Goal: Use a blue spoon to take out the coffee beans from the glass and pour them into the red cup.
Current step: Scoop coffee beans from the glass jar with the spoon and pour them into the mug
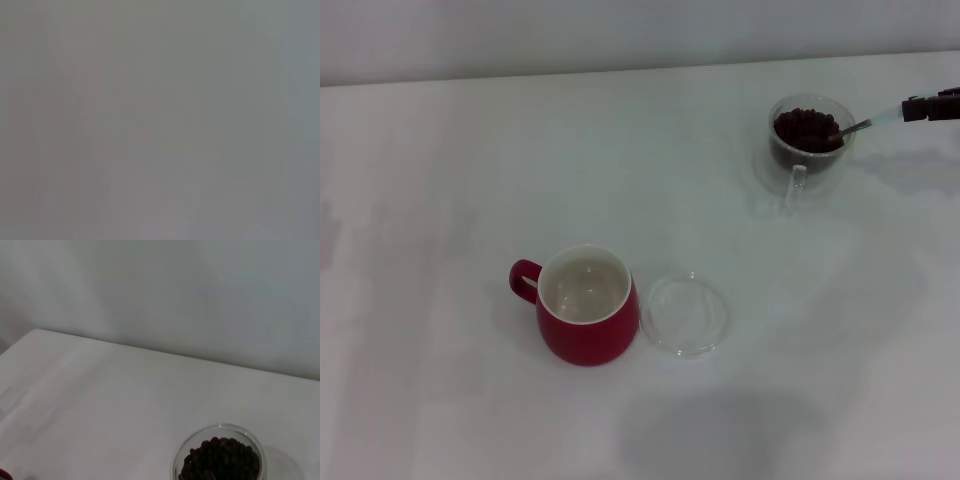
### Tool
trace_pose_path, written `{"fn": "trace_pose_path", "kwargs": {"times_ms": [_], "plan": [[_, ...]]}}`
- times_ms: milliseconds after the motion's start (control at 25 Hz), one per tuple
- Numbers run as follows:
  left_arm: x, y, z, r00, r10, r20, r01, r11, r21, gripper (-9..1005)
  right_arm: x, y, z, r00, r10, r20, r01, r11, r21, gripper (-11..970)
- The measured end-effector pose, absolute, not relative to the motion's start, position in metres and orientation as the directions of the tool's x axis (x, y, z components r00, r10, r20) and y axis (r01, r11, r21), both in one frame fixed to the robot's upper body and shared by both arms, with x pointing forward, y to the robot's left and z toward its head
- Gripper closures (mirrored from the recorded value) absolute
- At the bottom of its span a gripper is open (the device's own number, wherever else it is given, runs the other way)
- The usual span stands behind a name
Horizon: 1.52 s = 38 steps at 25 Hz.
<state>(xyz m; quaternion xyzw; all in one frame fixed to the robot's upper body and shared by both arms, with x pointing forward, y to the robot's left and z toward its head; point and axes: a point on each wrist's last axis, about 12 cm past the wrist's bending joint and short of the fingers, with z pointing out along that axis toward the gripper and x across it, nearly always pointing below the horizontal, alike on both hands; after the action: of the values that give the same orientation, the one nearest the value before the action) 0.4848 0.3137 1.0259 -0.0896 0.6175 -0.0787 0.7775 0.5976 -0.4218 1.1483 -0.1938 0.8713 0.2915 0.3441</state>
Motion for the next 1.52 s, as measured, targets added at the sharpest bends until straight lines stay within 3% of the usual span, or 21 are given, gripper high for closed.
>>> {"fn": "trace_pose_path", "kwargs": {"times_ms": [640,1520], "plan": [[0.486,0.314,1.028,0.235,-0.227,-0.945,0.017,0.973,-0.230,103,0.608,-0.417,1.156,-0.788,-0.036,-0.615,-0.406,0.781,0.475,813],[0.490,0.316,1.031,0.244,-0.212,-0.946,0.022,0.977,-0.213,104,0.602,-0.422,1.154,-0.855,0.123,-0.504,-0.242,0.765,0.597,813]]}}
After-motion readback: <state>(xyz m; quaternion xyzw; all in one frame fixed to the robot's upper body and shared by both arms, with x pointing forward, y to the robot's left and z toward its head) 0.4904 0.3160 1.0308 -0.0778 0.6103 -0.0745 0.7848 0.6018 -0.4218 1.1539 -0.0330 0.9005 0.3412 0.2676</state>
